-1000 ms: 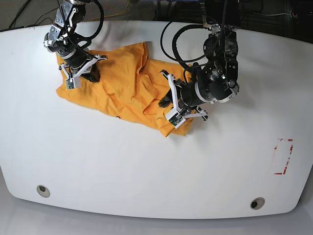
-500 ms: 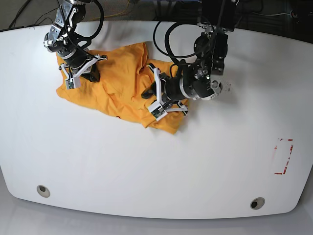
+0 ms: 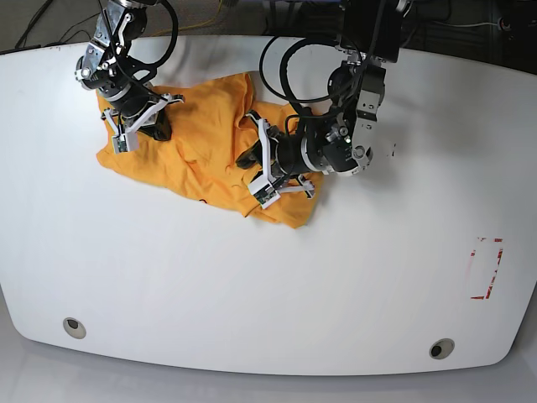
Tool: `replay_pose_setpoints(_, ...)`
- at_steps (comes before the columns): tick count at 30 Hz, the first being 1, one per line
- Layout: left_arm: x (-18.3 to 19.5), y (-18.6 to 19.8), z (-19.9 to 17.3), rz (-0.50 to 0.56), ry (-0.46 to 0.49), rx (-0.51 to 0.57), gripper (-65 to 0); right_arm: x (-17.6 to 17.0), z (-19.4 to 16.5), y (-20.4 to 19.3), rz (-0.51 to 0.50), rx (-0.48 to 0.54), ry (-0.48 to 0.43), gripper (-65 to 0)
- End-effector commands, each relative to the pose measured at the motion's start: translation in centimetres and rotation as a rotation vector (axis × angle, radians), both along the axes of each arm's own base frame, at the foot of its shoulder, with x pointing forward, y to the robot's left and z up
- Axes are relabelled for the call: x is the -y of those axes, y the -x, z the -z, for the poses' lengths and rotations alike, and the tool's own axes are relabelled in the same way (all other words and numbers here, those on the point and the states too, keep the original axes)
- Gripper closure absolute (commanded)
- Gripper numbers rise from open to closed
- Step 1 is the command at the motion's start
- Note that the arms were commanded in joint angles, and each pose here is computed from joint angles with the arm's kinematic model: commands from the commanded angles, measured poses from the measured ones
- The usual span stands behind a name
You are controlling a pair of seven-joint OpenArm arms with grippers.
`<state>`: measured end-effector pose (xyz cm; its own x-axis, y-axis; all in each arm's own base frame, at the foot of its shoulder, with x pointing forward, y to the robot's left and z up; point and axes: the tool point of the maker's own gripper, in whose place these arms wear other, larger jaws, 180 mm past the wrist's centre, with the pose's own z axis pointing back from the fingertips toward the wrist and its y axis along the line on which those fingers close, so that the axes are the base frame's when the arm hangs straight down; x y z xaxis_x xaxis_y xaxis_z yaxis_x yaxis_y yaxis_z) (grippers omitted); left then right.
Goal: Layout the t-shirt on the table in an organized manner, then fold the t-shirt properly
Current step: 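Lower the folded end with the left gripper onto the shirt's middle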
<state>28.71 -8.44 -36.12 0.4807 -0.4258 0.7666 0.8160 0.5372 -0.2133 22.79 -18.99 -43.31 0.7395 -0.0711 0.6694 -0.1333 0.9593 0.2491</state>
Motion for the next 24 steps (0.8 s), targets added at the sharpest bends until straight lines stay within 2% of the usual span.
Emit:
replay_pose_setpoints(1,0.9,-1.2,-1.6,0.003,0.052,0.037,-3.1,0.6,1.3,1.5,-0.019,-0.090,0.050,0.0)
replay_pose_setpoints(5,1.1,-1.7,-1.6,0.007,0.058,0.029,-3.1,0.6,1.3,1.5,-0.019,-0.090,0.050,0.0)
replay_pose_setpoints(16,2.4,-3.5,-2.3,0.011,0.157,0.001,-3.5,0.6,1.3,1.5,-0.020,-0.089,0.050,0.0)
replay_pose_setpoints(24,4.5,-2.5,-2.4,0.093,0.159,-0.012,-13.6,0.9,1.2,1.3,-0.021,-0.086,0.056,0.0)
